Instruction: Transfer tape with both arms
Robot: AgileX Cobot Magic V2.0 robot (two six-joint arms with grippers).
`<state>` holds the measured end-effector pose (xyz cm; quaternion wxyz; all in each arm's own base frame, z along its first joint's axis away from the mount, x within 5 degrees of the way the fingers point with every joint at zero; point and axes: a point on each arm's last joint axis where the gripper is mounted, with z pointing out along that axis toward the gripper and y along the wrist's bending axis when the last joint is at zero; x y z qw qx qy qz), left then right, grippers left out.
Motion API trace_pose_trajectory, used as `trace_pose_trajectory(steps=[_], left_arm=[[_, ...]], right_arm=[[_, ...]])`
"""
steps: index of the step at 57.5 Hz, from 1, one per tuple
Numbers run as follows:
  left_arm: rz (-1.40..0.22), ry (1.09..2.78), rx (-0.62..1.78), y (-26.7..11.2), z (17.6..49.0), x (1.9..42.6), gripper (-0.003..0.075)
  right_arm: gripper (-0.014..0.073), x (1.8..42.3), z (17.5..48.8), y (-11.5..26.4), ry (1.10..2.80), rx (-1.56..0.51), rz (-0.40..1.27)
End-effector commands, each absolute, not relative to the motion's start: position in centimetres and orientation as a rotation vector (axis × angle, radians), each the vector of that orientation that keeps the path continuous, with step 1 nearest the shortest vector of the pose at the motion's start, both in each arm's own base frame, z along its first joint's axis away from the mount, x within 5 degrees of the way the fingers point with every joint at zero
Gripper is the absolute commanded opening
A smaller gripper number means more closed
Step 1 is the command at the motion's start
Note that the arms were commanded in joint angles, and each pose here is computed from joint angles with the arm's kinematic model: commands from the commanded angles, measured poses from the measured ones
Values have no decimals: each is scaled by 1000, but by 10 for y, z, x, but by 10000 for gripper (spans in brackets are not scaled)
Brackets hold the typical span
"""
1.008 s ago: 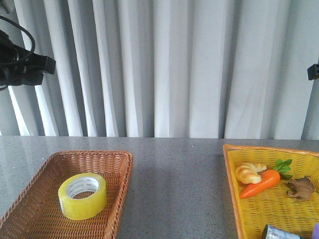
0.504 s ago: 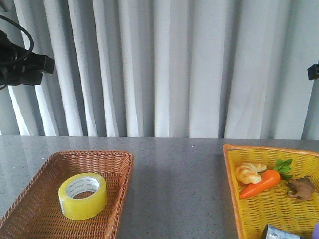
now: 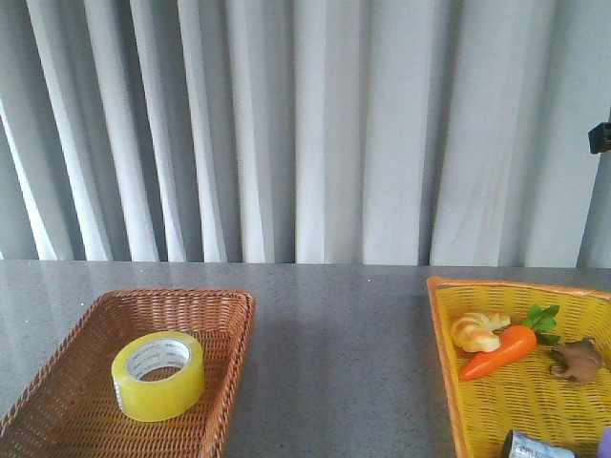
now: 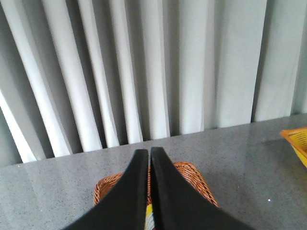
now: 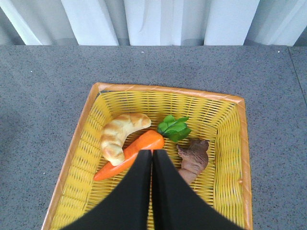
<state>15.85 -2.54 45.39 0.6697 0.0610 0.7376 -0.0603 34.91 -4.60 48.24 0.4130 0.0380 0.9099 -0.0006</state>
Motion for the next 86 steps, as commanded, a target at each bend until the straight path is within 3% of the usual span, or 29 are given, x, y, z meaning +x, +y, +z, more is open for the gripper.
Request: trace_pose_trajectory(steps=[1, 9, 19, 28, 43, 86], left_arm=[[-122, 1448, 110, -18, 422, 121, -6], [-118, 1386, 95, -12, 351, 86, -6], [-111, 1430, 94, -9, 266, 64, -6], [-75, 1459, 28, -4, 213, 57, -6], [4, 1532, -46, 2, 203, 55, -6], [4, 1539, -48, 2, 203, 55, -6]], right_arm=[[-7, 334, 508, -46, 2164, 92, -19], [-7, 334, 508, -46, 2164, 92, -19], [-7, 334, 508, -46, 2164, 92, -19], [-7, 334, 508, -46, 2164, 92, -19], [-7, 334, 508, -46, 2164, 92, -19], [-7, 334, 508, -46, 2164, 92, -19]])
